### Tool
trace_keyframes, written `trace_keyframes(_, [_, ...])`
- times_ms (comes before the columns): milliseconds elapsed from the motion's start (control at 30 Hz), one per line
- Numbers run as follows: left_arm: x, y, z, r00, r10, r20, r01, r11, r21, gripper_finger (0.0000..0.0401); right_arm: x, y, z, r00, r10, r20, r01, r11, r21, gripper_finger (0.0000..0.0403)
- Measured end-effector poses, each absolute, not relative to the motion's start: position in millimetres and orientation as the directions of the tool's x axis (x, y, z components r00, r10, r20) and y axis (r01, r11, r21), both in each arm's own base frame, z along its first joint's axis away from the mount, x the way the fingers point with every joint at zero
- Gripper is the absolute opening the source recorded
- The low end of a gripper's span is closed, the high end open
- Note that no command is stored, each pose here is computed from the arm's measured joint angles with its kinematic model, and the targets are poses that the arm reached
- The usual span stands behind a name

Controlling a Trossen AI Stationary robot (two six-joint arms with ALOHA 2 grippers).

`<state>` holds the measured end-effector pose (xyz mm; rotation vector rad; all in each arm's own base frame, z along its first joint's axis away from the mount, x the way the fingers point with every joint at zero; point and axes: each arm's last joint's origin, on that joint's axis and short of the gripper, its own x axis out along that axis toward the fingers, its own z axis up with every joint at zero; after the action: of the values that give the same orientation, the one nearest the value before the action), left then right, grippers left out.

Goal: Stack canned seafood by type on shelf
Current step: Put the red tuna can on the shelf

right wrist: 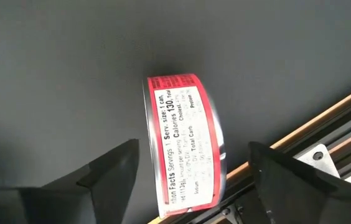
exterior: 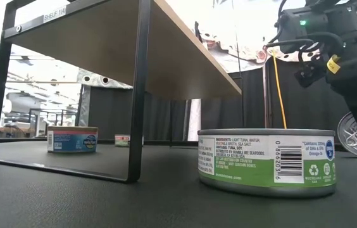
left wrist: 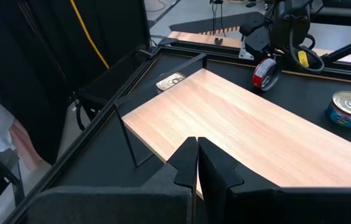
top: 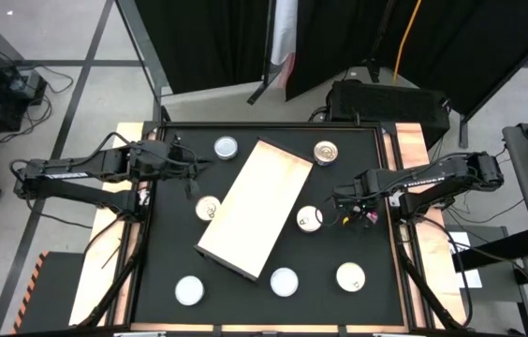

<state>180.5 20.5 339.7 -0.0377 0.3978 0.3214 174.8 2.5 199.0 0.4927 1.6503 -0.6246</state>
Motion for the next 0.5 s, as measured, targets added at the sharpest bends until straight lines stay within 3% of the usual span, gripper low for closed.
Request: trace_keyframes(500, [180.3, 20.5, 339.3, 0.870, 0.300, -0.390, -0.315, 0.949, 0.028, 0.0018, 175.2, 2.5, 198.9, -0.164, -0.029, -0.986, 0.690, 0.711, -0.136, 0.0179])
